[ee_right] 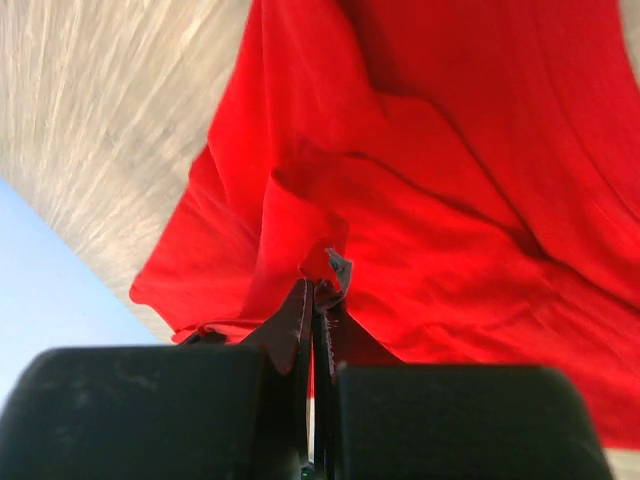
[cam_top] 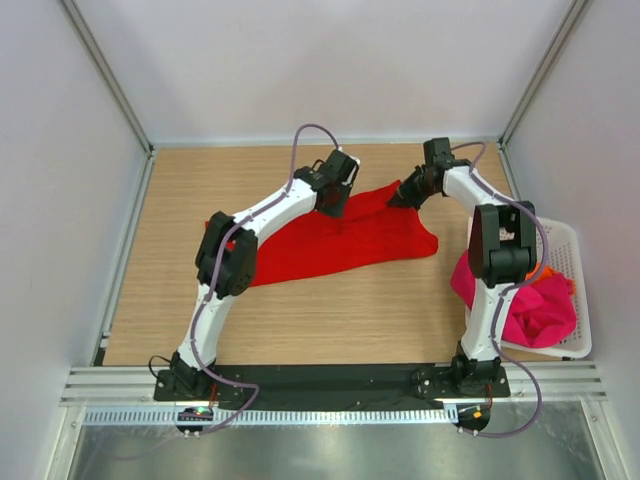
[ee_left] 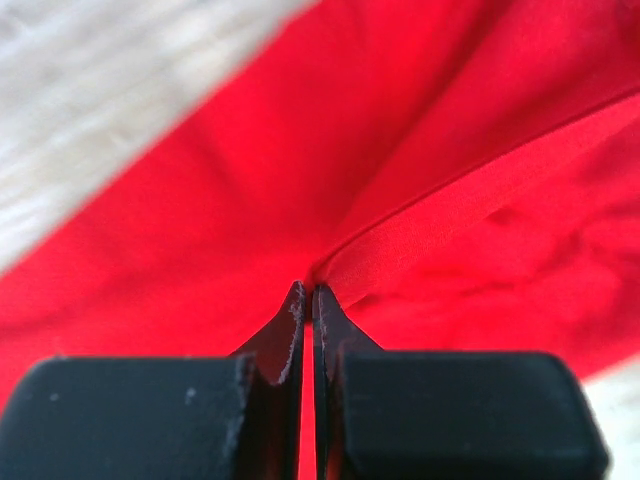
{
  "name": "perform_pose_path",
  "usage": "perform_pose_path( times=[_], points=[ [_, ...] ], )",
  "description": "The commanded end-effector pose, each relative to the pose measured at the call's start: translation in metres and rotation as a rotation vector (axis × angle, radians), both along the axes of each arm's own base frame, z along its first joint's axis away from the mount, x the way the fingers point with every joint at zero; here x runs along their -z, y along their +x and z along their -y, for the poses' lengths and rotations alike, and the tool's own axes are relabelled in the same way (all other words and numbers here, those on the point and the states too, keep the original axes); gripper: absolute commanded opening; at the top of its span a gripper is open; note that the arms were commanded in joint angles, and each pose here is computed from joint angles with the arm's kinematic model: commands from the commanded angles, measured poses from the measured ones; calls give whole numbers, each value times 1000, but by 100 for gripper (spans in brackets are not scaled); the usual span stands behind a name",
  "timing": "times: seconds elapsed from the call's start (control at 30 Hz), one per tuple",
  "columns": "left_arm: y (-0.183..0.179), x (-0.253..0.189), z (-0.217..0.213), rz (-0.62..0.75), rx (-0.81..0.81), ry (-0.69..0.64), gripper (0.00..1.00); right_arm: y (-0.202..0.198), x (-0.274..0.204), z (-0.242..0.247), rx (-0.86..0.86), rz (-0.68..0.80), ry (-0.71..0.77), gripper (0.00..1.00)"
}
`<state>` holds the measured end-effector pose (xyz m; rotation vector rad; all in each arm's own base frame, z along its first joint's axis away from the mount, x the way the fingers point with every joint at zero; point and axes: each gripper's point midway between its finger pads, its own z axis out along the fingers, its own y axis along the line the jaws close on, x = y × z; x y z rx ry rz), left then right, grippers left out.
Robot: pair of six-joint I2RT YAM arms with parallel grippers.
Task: Fold and stack the t-shirts
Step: Fold the tshirt
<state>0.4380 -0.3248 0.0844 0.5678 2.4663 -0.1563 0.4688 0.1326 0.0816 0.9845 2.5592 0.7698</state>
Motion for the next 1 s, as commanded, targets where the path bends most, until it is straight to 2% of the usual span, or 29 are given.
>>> perform_pose_path(
  times=[0.0, 0.27, 0.5, 0.77, 0.97],
  points=[
    [-24, -33, 5, -7, 19, -50, 0, -4, -45, 14, 3, 123, -49, 1],
    [-59, -30, 21, -26, 63, -14, 0, -25, -36, 34, -21, 98, -114, 1],
    [-73, -24, 22, -43, 74, 33, 0, -39, -16, 49, -36, 52, -130, 1],
    [-89, -26, 43, -72, 125, 11, 0, -43, -7, 69, -9, 37, -139, 1],
    [-112, -18, 70, -161, 196, -67, 0, -45, 2, 74, -6, 24, -144, 1]
  ],
)
